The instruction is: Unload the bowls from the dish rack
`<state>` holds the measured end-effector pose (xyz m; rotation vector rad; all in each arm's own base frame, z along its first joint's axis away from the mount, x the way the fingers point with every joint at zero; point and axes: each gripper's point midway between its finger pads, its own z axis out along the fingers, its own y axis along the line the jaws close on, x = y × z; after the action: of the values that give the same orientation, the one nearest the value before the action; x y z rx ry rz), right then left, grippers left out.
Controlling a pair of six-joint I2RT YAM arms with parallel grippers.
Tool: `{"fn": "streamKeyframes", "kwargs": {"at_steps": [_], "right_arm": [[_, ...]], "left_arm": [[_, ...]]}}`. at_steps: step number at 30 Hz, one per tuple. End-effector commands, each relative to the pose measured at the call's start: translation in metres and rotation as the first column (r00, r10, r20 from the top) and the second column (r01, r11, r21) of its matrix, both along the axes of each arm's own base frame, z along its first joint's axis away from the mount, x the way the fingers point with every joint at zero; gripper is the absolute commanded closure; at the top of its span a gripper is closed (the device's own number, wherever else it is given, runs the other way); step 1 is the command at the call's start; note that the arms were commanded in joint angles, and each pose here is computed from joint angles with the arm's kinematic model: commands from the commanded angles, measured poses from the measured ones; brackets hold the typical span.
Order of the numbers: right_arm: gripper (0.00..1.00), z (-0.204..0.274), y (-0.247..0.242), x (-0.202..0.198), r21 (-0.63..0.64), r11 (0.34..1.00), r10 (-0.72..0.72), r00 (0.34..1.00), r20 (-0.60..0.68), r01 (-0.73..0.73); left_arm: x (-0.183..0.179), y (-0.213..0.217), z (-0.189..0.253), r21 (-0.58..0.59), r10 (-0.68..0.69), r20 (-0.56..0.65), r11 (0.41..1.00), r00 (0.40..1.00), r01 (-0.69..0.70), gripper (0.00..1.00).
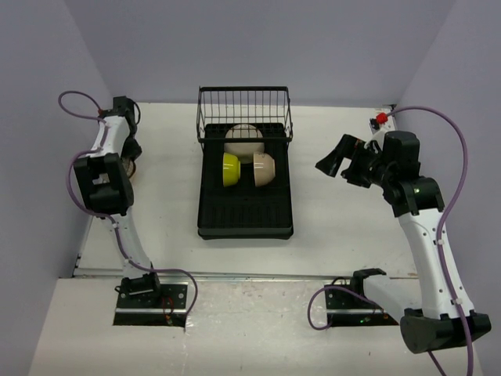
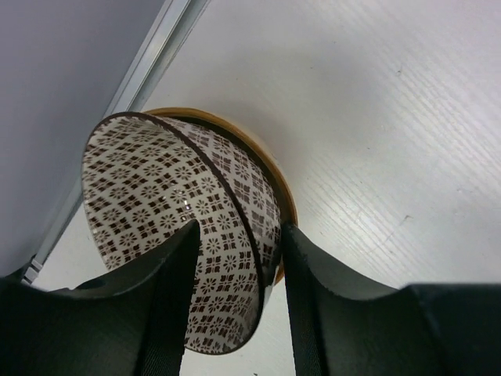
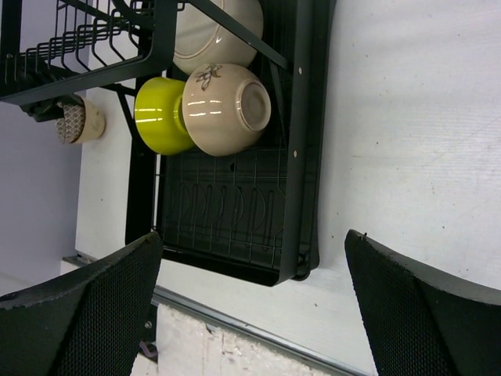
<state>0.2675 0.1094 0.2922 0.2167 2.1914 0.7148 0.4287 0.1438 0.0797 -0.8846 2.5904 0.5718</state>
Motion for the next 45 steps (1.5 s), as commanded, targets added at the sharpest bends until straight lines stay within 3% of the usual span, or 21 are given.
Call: {"fn": "streamKeyframes", "kwargs": {"at_steps": [1,12,15,19,21,23,25,26,27,30,31,33,35,37,38,39,40,41,43,45], "right_arm": [[0.01,0.009,0.005,-0.004,0.025,1.0,0.018,0.999,0.031,-0.019],[0.01,0.018,0.003,-0.013,0.018,1.0,0.024,0.998,0.056,-0.025],[0.01,0.015,0.005,-0.013,0.02,0.999,0.033,0.999,0.041,-0.034],[0.01,0.015,0.004,-0.012,0.012,0.999,0.033,0.998,0.049,-0.033],[0.01,0.013,0.003,-0.01,0.006,0.999,0.033,0.998,0.045,-0.033],[0.01,0.01,0.003,-0.009,0.002,0.999,0.033,0.999,0.036,-0.033],[0.01,0.008,0.004,-0.007,0.007,0.999,0.037,0.999,0.031,-0.037],[0.01,0.008,0.005,-0.006,0.011,0.999,0.04,0.999,0.035,-0.04],[0.01,0.008,0.006,-0.005,0.013,0.999,0.04,0.999,0.034,-0.041],[0.01,0.009,0.006,-0.005,0.015,0.999,0.043,0.998,0.04,-0.043],[0.01,0.011,0.006,-0.005,0.014,0.999,0.045,0.998,0.046,-0.046],[0.01,0.013,0.006,-0.006,0.009,0.999,0.047,0.997,0.056,-0.048],[0.01,0.014,0.006,-0.007,0.009,0.999,0.049,0.997,0.058,-0.05],[0.01,0.013,0.007,-0.008,0.015,0.998,0.053,0.997,0.061,-0.054],[0.01,0.012,0.007,-0.008,0.017,0.998,0.051,0.997,0.06,-0.052],[0.01,0.009,0.007,-0.009,0.02,0.998,0.051,0.997,0.055,-0.052],[0.01,0.009,0.007,-0.009,0.019,0.998,0.052,0.997,0.061,-0.053],[0.01,0.008,0.007,-0.01,0.022,0.998,0.05,0.997,0.059,-0.052],[0.01,0.003,0.007,-0.01,0.021,0.999,0.047,0.997,0.054,-0.048],[0.01,0.002,0.007,-0.011,0.023,0.998,0.051,0.997,0.056,-0.052]], "left_arm": [[0.023,-0.015,0.05,-0.015,-0.034,0.151,0.999,0.988,0.037,0.52],[0.011,-0.018,0.054,-0.007,-0.026,0.129,1.0,0.991,0.027,0.51],[0.009,-0.031,0.07,-0.046,-0.038,0.183,0.998,0.982,0.047,0.51],[-0.003,-0.06,0.13,-0.117,-0.055,0.347,0.988,0.936,0.101,0.48],[-0.01,-0.083,0.14,-0.216,-0.049,0.419,0.964,0.907,0.152,0.46],[-0.019,-0.111,0.178,-0.272,-0.063,0.564,0.927,0.823,0.258,0.44],[-0.042,-0.137,0.186,-0.343,-0.038,0.639,0.88,0.768,0.33,0.44],[-0.038,-0.156,0.205,-0.364,-0.038,0.728,0.825,0.684,0.433,0.44],[-0.056,-0.169,0.2,-0.366,-0.041,0.763,0.794,0.645,0.485,0.44],[-0.076,-0.2,0.235,-0.296,-0.041,0.891,0.703,0.453,0.647,0.45],[-0.084,-0.205,0.213,-0.322,-0.034,0.882,0.686,0.47,0.653,0.45],[-0.101,-0.214,0.226,-0.293,-0.016,0.918,0.649,0.397,0.702,0.45],[-0.113,-0.227,0.216,-0.301,0.007,0.93,0.591,0.368,0.749,0.45],[-0.129,-0.24,0.226,-0.239,0.005,0.96,0.533,0.279,0.812,0.46],[-0.134,-0.243,0.209,-0.261,0.013,0.955,0.517,0.297,0.815,0.46],[-0.141,-0.245,0.21,-0.25,0.022,0.96,0.505,0.278,0.826,0.46],[-0.148,-0.253,0.218,-0.194,0.015,0.977,0.46,0.21,0.867,0.46],[-0.153,-0.256,0.203,-0.223,0.033,0.972,0.44,0.233,0.87,0.46],[-0.163,-0.265,0.207,-0.157,0.026,0.987,0.391,0.16,0.907,0.46],[-0.167,-0.27,0.194,-0.152,0.009,0.987,0.366,0.159,0.918,0.46]]}}
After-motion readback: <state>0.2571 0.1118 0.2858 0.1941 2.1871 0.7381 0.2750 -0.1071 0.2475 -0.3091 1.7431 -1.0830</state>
